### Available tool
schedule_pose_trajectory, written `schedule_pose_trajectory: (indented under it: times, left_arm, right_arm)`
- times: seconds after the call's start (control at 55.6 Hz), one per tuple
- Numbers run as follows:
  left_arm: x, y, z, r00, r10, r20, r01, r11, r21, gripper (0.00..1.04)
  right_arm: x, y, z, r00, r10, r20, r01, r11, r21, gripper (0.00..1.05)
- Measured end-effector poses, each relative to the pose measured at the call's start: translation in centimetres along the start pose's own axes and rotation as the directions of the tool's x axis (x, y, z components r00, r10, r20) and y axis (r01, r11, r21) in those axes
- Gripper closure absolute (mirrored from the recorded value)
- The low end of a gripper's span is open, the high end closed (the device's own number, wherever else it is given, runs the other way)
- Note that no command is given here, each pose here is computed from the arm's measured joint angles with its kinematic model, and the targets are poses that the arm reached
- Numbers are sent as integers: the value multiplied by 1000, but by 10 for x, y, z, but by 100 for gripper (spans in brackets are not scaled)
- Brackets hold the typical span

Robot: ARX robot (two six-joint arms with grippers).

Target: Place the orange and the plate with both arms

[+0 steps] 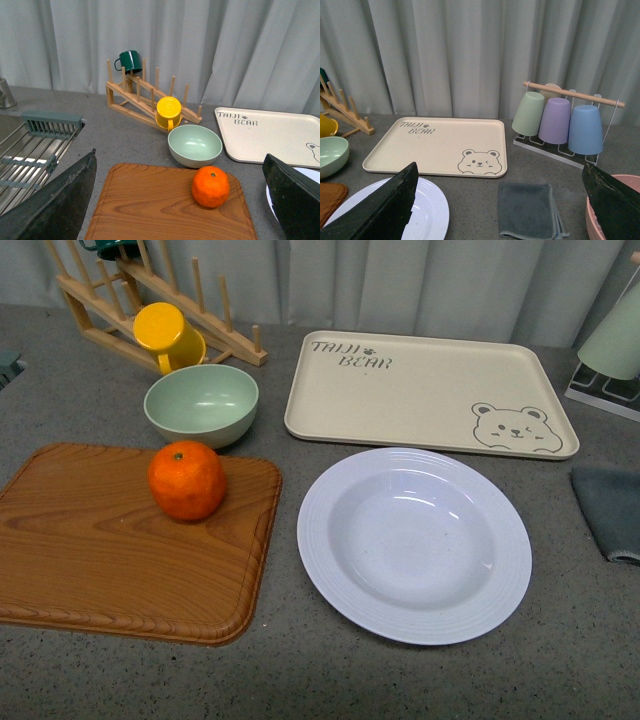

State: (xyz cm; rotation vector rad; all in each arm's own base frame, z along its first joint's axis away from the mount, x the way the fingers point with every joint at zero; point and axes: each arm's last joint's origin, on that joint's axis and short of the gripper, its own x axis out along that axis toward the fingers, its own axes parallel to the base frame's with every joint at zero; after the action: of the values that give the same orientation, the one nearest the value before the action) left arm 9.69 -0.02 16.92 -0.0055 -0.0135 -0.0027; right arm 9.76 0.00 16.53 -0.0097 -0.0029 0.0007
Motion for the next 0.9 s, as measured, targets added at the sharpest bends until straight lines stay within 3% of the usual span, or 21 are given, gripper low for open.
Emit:
schedule_pose_trajectory:
  times: [0.899]
  left_arm:
    - [0,0,0,1000,0,0,0,1000,0,6]
  right_arm:
    - [0,0,0,1000,0,0,0,1000,0,9]
